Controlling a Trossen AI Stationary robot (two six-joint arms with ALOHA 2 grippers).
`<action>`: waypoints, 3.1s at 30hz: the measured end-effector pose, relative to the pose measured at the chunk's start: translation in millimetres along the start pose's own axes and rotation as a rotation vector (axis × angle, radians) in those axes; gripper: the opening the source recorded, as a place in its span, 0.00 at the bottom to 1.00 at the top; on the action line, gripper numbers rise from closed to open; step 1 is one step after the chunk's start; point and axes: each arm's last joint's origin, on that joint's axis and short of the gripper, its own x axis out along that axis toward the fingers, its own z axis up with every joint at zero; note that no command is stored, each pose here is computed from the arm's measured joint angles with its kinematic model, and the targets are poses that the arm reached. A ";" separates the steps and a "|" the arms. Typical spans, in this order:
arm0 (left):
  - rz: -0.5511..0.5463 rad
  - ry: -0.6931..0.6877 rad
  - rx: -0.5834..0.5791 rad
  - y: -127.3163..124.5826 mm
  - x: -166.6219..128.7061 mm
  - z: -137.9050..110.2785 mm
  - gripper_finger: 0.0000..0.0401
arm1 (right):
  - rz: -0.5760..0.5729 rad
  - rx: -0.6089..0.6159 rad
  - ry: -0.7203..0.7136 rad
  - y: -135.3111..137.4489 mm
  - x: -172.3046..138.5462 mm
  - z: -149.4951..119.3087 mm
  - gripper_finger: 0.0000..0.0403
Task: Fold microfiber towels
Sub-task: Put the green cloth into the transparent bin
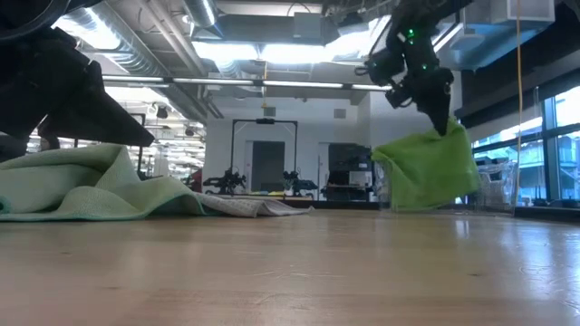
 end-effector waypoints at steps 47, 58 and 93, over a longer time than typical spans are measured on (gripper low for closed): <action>0.011 -0.001 0.016 0.2 4.8 1.0 0.54 | -0.293 0.112 -0.304 -57.7 -23.5 8.1 0.03; -0.006 0.001 0.009 -1.1 0.8 -0.9 0.54 | -0.226 0.016 -0.141 -34.1 -8.5 4.6 0.04; 0.095 -0.323 -0.064 4.3 36.6 27.2 0.54 | -0.328 0.015 -0.236 -26.5 5.9 -11.0 0.04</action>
